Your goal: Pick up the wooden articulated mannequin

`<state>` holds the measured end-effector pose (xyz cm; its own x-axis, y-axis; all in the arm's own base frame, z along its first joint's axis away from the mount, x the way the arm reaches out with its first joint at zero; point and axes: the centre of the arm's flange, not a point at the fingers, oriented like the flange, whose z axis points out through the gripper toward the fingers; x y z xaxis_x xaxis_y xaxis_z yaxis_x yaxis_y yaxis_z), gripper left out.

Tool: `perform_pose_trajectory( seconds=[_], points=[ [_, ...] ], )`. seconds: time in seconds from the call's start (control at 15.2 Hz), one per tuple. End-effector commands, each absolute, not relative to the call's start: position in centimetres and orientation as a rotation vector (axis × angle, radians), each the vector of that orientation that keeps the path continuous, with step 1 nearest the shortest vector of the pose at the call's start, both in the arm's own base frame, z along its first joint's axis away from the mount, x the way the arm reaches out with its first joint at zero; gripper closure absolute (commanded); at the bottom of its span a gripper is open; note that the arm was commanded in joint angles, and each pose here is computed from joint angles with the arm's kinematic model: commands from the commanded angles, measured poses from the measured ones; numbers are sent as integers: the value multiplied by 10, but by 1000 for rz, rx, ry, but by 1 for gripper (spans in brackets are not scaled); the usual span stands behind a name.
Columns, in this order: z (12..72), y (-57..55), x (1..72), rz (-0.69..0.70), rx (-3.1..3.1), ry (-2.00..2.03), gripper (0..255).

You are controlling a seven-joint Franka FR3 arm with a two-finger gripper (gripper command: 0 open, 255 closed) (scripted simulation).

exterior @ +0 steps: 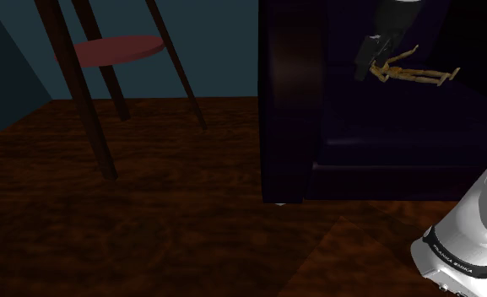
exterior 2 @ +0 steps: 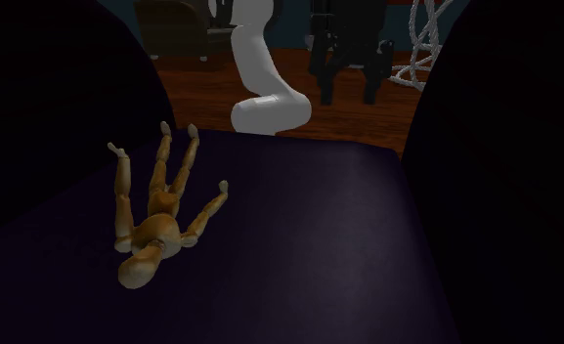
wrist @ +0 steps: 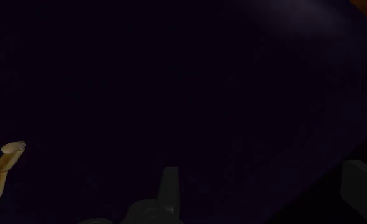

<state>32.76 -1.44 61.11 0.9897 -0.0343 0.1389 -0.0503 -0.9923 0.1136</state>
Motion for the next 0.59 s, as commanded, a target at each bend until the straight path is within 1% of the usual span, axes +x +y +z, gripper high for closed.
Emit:
perform_pose_trajectory(
  seconds=[0.0,0.53],
  points=[
    [611,-14,328,208,3017,-64,0],
    [611,-133,344,81,3102,-226,0]
  ],
)
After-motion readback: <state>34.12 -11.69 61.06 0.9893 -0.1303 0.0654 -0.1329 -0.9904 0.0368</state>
